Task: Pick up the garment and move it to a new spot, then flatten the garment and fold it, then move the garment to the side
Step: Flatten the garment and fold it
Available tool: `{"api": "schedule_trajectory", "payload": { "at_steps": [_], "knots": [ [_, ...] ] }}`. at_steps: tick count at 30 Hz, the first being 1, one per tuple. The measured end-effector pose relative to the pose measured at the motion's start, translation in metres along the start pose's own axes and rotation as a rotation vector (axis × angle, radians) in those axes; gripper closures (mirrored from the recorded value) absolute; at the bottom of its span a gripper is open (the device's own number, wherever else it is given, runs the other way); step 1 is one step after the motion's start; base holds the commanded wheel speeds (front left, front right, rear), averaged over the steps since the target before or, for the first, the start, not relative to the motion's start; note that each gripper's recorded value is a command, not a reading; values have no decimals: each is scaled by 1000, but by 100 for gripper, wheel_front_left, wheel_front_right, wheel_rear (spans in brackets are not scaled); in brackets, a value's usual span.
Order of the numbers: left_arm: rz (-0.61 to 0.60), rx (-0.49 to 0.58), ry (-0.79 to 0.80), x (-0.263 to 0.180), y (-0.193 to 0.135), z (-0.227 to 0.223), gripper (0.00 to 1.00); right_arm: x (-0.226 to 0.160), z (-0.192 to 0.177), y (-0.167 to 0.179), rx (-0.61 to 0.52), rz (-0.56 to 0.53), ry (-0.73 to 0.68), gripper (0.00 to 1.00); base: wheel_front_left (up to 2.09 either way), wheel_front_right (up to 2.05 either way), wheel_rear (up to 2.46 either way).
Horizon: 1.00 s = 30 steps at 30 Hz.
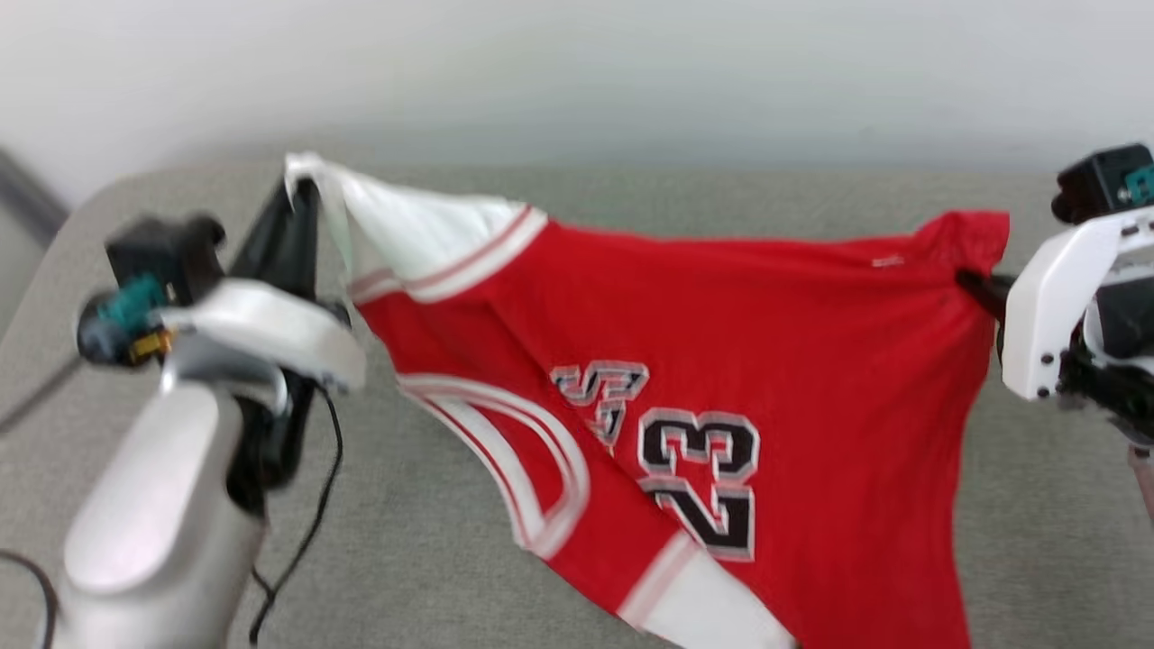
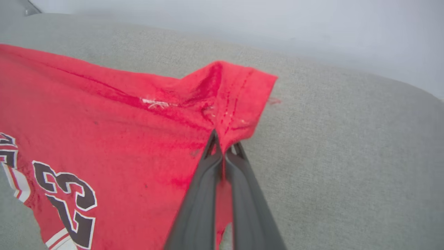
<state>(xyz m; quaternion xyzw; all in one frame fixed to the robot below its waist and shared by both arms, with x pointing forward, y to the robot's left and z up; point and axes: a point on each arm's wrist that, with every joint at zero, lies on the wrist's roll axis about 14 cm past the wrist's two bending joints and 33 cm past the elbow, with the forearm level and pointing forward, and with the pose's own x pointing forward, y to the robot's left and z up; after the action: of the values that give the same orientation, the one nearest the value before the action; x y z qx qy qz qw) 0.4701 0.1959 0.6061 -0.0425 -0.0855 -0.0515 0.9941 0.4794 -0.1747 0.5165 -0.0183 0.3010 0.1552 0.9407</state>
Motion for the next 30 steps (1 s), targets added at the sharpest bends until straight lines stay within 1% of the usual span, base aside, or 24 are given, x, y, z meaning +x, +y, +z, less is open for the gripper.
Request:
{"api": "schedule_trajectory", "payload": {
  "at_steps": [3, 8, 14, 19, 20, 21, 23, 25, 26, 27, 30],
  "knots": [
    [-15, 9, -53, 21, -5, 27, 100, -14, 24, -10, -2, -44, -89, 100, 0, 0, 0],
    [-45, 23, -106, 54, -18, 58, 100, -35, 60, -28, -12, -112, -215, 100, 0, 0, 0],
    [-54, 65, -192, 97, -19, 97, 100, -42, 112, -47, -39, -168, -354, 100, 0, 0, 0],
    [-64, 95, -268, 133, -22, 124, 100, -41, 156, -63, -72, -210, -464, 100, 0, 0, 0],
    [-64, 95, -268, 133, -22, 124, 100, -41, 156, -63, -72, -210, -464, 100, 0, 0, 0],
    [-64, 98, -280, 140, -21, 127, 100, -40, 163, -66, -80, -218, -484, 100, 0, 0, 0],
    [-58, 92, -316, 160, -17, 138, 100, -35, 188, -72, -96, -228, -548, 100, 0, 0, 0],
    [-58, 94, -326, 167, -16, 141, 100, -33, 194, -74, -98, -229, -567, 100, 0, 0, 0],
    [-56, 98, -346, 181, -15, 146, 100, -26, 205, -78, -103, -231, -603, 100, 0, 0, 0],
    [-56, 98, -346, 181, -15, 146, 100, -26, 205, -78, -103, -231, -603, 100, 0, 0, 0],
    [-53, 105, -367, 201, -12, 146, 100, -12, 216, -84, -117, -234, -634, 100, 0, 0, 0]
  ]
}}
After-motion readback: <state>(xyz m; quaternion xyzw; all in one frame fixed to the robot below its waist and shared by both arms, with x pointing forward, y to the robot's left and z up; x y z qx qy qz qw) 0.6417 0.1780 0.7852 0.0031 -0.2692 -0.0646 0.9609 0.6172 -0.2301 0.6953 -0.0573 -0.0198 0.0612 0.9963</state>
